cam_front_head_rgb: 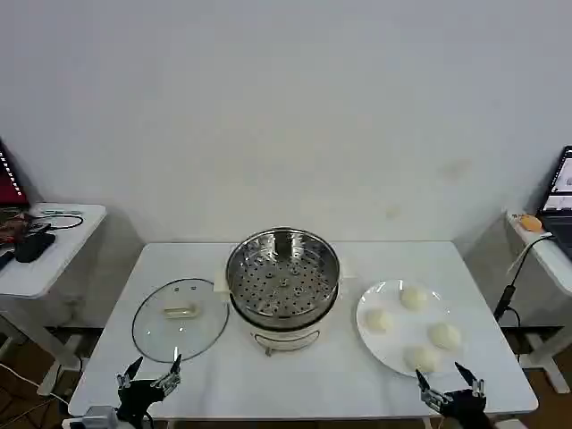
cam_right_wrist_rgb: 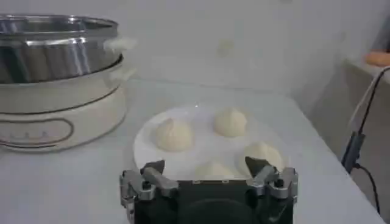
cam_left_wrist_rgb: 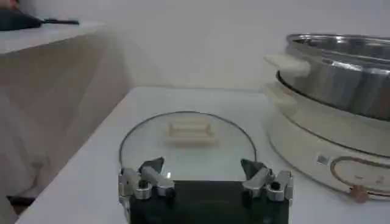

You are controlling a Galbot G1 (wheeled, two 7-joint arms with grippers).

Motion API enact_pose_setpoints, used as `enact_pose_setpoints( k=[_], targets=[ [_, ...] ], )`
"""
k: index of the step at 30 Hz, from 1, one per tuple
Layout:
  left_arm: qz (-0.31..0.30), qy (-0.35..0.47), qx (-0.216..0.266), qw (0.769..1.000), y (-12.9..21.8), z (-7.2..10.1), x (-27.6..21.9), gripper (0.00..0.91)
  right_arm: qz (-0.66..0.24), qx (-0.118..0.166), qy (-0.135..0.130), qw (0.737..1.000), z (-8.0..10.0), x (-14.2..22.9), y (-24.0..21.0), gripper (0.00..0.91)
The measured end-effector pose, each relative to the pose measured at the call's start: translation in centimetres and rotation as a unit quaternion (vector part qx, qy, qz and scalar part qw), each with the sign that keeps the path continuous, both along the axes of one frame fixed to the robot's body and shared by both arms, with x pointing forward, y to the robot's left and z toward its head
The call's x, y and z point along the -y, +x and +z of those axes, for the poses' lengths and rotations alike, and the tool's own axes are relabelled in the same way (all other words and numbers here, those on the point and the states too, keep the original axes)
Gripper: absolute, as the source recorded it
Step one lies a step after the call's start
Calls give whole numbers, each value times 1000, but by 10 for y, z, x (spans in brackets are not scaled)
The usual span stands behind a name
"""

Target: Take steamed baozi put them in steamer then cover it.

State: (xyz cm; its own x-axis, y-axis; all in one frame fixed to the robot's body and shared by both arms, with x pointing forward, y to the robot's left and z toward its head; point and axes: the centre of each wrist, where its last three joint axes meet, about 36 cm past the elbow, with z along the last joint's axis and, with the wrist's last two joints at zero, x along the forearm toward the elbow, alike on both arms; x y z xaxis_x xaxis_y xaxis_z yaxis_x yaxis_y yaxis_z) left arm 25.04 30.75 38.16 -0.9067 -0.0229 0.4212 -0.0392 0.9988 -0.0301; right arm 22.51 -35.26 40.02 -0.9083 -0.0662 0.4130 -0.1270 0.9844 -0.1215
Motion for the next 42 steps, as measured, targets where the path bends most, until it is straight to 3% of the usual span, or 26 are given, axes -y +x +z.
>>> enact_pose_setpoints(
  k=[15,31,42],
  targets=[
    [-5,1,0,1000,1,-1,1,907,49,6,-116,992,20,39,38,907],
    [-8,-1,-2,1000,4,-6,3,907,124,13,-286,950,50,79,109,907],
    [-11,3,-2,1000,4,-5,5,907,188,2,-342,921,67,95,164,907]
  ],
)
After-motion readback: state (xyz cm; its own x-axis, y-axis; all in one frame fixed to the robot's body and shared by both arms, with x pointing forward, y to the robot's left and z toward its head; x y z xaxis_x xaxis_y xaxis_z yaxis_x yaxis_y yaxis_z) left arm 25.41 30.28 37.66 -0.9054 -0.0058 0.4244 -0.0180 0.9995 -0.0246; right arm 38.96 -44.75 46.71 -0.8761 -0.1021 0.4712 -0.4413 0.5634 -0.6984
